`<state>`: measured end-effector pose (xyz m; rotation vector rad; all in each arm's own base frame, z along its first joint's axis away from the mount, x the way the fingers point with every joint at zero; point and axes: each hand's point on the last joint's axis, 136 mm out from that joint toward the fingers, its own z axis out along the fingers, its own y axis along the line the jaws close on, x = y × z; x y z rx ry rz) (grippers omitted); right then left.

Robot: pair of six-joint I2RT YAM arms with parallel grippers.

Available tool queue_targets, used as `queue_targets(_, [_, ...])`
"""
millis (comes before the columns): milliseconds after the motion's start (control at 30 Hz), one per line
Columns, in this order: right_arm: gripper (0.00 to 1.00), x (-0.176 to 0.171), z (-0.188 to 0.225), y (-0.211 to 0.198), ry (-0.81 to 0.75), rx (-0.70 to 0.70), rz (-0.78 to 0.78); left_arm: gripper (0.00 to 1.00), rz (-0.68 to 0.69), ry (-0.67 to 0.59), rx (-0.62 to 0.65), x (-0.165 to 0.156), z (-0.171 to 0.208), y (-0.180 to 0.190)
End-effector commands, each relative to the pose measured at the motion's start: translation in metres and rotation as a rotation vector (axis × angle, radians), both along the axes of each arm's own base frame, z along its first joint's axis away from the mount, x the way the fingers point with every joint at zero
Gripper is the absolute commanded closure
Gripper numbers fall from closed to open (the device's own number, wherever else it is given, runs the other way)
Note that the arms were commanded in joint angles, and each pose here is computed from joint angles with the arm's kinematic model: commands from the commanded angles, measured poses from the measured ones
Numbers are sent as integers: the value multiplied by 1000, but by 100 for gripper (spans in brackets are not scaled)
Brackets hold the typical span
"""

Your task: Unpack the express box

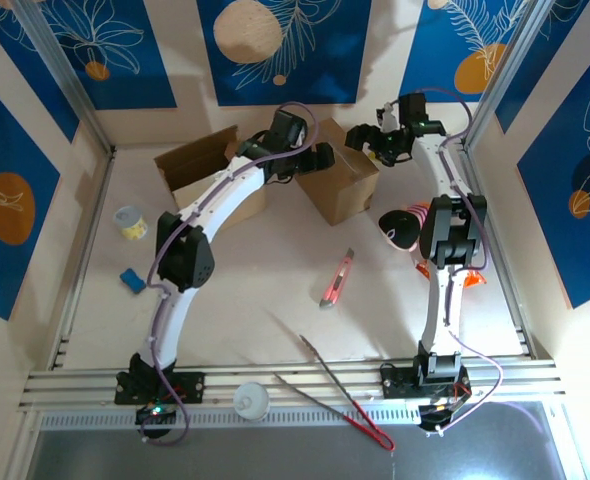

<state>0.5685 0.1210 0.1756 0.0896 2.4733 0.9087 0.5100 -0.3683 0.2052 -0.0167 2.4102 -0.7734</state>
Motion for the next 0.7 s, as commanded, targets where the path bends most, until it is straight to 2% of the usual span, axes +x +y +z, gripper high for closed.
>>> queue_targets(0, [9, -3, -4, 16, 25, 79, 42, 3, 1, -9, -105, 14, -1, -24])
queue_targets(267, [16, -24, -14, 32, 71, 147, 60, 4, -22, 56, -83, 9, -34, -34])
queue_targets(467, [17, -62, -17, 59, 96, 164, 74, 4, -52, 68, 1, -22, -37, -18])
queue_targets(667, [17, -106, -27, 82, 128, 129, 72, 4, -102, 119, -6, -66, -43, -2])
